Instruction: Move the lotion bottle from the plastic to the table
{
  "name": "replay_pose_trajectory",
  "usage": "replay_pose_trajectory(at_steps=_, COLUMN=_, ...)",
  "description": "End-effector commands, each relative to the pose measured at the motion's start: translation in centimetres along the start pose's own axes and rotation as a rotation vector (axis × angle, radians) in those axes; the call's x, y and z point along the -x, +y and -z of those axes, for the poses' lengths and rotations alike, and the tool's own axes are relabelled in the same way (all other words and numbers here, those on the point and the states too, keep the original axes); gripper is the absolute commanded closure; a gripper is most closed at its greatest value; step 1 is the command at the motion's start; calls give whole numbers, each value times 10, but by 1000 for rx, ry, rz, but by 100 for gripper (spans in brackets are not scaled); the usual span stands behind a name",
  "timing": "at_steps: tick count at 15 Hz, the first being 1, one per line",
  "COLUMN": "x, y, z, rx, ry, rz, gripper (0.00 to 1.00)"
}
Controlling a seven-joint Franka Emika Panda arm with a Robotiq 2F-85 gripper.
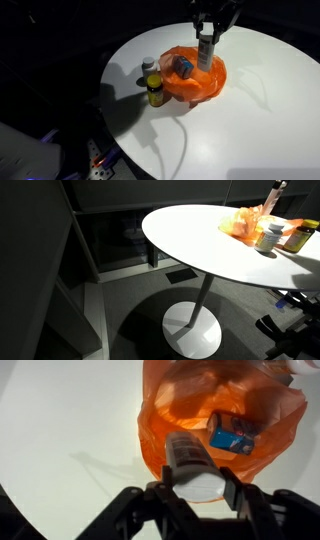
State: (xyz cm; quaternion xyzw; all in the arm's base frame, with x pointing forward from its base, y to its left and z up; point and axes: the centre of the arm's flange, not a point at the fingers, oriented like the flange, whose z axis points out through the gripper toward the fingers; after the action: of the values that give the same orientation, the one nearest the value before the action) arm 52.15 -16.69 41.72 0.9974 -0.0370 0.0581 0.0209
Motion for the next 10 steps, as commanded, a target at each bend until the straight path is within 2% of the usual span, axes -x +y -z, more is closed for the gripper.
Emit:
replay_pose_trajectory(at_steps=1, x=24, y=16, z=36, rx=47, ry=33, rz=-65, gripper=74)
replay_pose_trajectory(at_steps=4, x=34, y=17, z=47, rx=58, ry=44, rz=-56, gripper=74)
replay_pose_trajectory(at_steps=10, x=40, y=-37, z=65, rx=21, ry=6, rz=75, gripper=74)
